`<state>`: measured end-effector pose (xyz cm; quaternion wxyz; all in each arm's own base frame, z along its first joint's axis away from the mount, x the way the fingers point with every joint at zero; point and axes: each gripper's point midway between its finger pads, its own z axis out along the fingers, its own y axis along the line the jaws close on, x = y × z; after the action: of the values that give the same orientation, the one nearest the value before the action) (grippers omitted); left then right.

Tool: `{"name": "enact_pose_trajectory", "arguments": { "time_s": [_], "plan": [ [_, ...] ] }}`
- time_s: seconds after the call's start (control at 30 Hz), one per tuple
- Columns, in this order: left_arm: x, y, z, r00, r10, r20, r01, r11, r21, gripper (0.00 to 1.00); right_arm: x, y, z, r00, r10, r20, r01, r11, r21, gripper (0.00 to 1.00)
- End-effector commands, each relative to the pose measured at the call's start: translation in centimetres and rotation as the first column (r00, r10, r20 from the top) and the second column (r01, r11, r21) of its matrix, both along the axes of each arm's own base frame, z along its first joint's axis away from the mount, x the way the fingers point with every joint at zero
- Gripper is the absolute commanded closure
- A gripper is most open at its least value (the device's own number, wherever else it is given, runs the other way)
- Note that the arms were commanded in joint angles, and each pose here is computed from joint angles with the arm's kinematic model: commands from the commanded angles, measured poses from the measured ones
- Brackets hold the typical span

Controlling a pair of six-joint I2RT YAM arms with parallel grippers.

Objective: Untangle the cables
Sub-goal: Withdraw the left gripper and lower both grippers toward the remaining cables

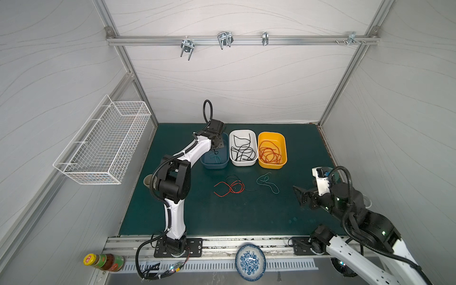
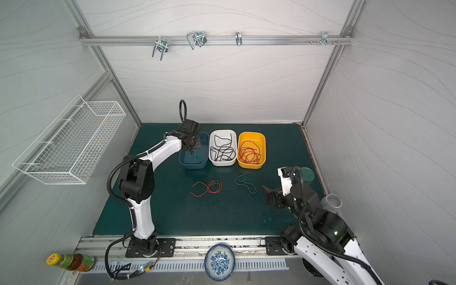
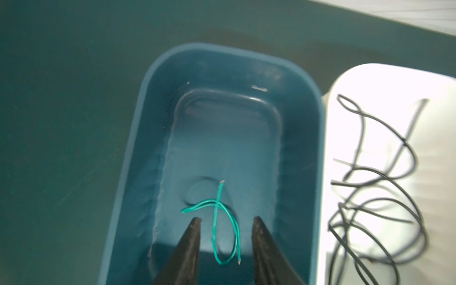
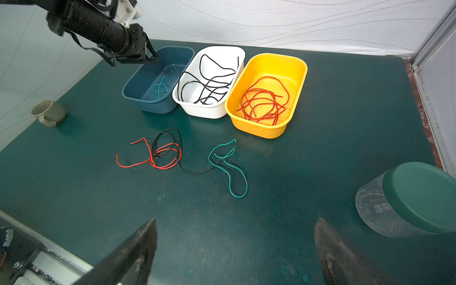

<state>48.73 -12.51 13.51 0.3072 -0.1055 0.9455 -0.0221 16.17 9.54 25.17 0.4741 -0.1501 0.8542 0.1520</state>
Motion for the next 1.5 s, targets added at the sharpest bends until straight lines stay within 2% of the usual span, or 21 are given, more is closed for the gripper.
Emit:
{"name": "enact_pose_trajectory", "arguments": {
  "time_s": [0.0, 0.17, 0.27, 0.4, 0.47, 0.63, 0.83, 1.13, 1.3, 1.47],
  "plan": [
    [-0.6, -0.1, 8.4, 0.99, 0.009, 0.143, 0.003, 0.996, -0.087, 0.56, 0.2, 0.1, -0.1, 1.0, -0.003, -0.009, 0.003, 1.0, -0.014, 0.01],
    [-4.8, 0.6, 14.3, 0.976, 0.006, 0.216, 0.026, 0.989, -0.148, 0.46, 0.6, 0.9, -0.8, 0.998, 0.008, -0.06, -0.01, 0.999, -0.035, 0.01],
    [-8.1, 1.5, 16.5, 0.966, 0.012, 0.259, 0.035, 0.984, -0.175, 0.42, 0.9, 2.0, -1.0, 0.992, 0.029, -0.122, -0.034, 0.998, -0.046, 0.01],
    [-13.1, 3.5, 17.4, 0.949, 0.052, 0.31, 0.012, 0.98, -0.2, 0.35, 1.7, 3.1, -1.6, 0.979, 0.022, -0.202, -0.038, 0.996, -0.076, 0.01],
    [-15.2, 4.3, 17.0, 0.941, 0.065, 0.332, 0.005, 0.978, -0.206, 0.31, 2.0, 4.1, -1.9, 0.972, 0.028, -0.233, -0.04, 0.998, -0.048, 0.01],
    [-19.8, 5.3, 14.5, 0.95, 0.047, 0.31, 0.021, 0.977, -0.212, 0.3, 3.2, 6.4, -3.4, 0.958, 0.044, -0.284, -0.045, 0.999, 0.002, 0.01],
    [-23.2, 5.7, 10.9, 0.974, 0.007, 0.226, 0.034, 0.984, -0.178, 0.3, 5.1, 8.8, -7.0, 0.934, 0.037, -0.355, -0.038, 0.999, 0.004, 0.01],
    [-26.7, 3.9, 5.4, 0.996, 0.004, 0.089, 0.018, 0.971, -0.238, 0.32, 6.2, 10.1, -9.8, 0.919, 0.032, -0.394, -0.042, 0.999, -0.017, 0.01],
    [-27.6, 1.1, 1.6, 1.0, 0.0, -0.015, -0.004, 0.951, -0.309, 0.33, 6.1, 10.9, -10.7, 0.899, 0.06, -0.433, -0.072, 0.997, -0.013, 0.01],
    [-27.8, 0.4, -2.0, 0.994, 0.038, -0.104, -0.071, 0.941, -0.33, 0.33, 6.0, 10.4, -9.7, 0.913, 0.066, -0.402, -0.084, 0.996, -0.028, 0.01]
  ]
}}
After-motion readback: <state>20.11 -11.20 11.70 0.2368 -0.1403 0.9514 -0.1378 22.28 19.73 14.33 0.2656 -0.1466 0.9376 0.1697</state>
